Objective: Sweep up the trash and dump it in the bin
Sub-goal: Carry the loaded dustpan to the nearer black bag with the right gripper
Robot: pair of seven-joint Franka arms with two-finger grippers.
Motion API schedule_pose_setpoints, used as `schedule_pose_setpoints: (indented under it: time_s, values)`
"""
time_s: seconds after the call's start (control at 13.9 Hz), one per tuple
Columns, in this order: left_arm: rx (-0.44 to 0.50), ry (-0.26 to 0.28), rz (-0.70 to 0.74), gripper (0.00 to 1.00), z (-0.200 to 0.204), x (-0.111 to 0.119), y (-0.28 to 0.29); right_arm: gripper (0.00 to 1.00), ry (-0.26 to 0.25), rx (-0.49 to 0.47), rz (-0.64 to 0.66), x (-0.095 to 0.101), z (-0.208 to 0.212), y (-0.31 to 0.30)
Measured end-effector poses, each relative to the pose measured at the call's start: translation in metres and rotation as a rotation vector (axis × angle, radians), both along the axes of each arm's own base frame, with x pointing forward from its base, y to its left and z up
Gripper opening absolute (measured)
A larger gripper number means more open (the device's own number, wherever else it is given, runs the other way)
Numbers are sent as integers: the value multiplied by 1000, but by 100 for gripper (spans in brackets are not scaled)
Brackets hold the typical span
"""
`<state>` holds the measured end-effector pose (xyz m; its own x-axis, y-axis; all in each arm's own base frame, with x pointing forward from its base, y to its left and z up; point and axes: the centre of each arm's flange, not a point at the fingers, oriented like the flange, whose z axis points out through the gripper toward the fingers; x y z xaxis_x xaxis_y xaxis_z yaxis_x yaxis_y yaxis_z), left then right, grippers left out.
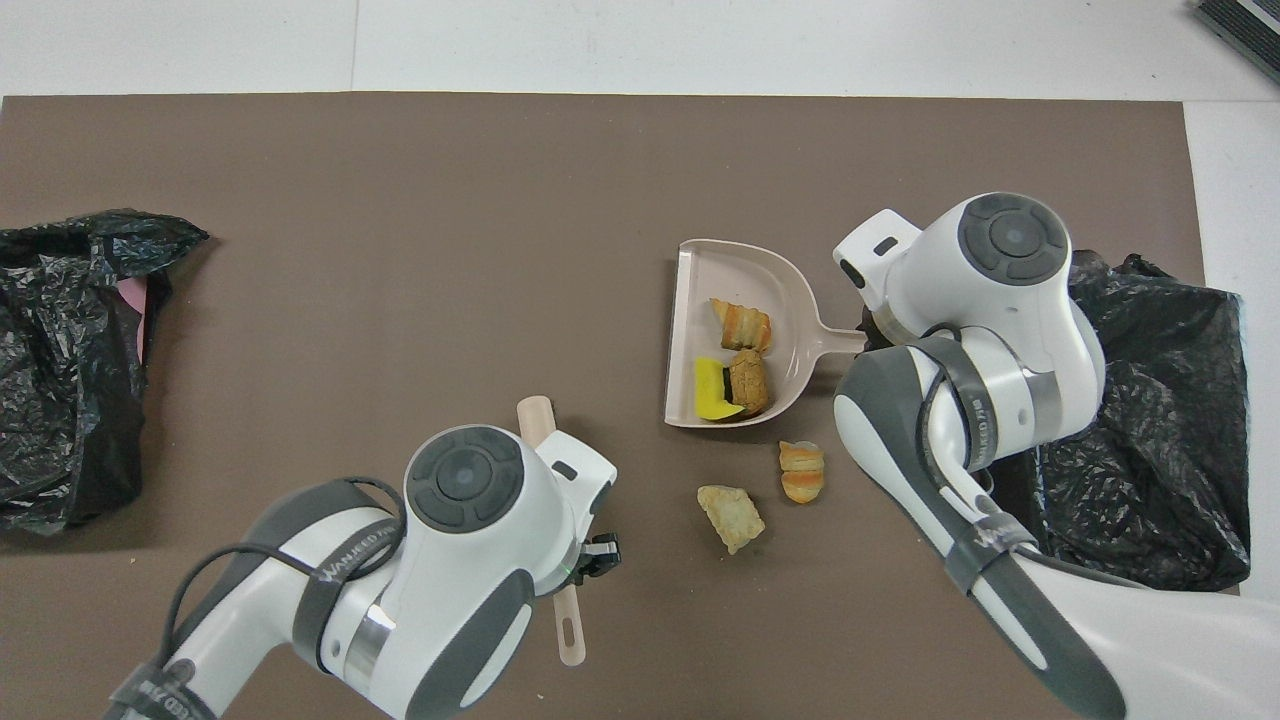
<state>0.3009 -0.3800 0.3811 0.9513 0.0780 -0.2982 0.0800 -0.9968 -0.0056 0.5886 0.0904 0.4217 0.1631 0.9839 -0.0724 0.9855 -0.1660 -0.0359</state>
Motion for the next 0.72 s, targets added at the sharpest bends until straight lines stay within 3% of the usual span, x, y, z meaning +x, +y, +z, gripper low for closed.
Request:
schedule_pose_setpoints:
  time_s: [0.22,0.43,0.57,0.72]
  values:
    - [-7,-55,-45,26,-32,-56,-18,32,27,-1,30,-18,48,-62]
    - [-14,-85,-35,26,-47,-68,1,32,59,1,32,-53,97,-116]
    - [-22,-94,-26,41,-42,-67,6,32,55,-4,31,-74,119,-157]
    - [-35,-105,-7,63,-37,-59,8,32,50,-33,34,-92,127,-212]
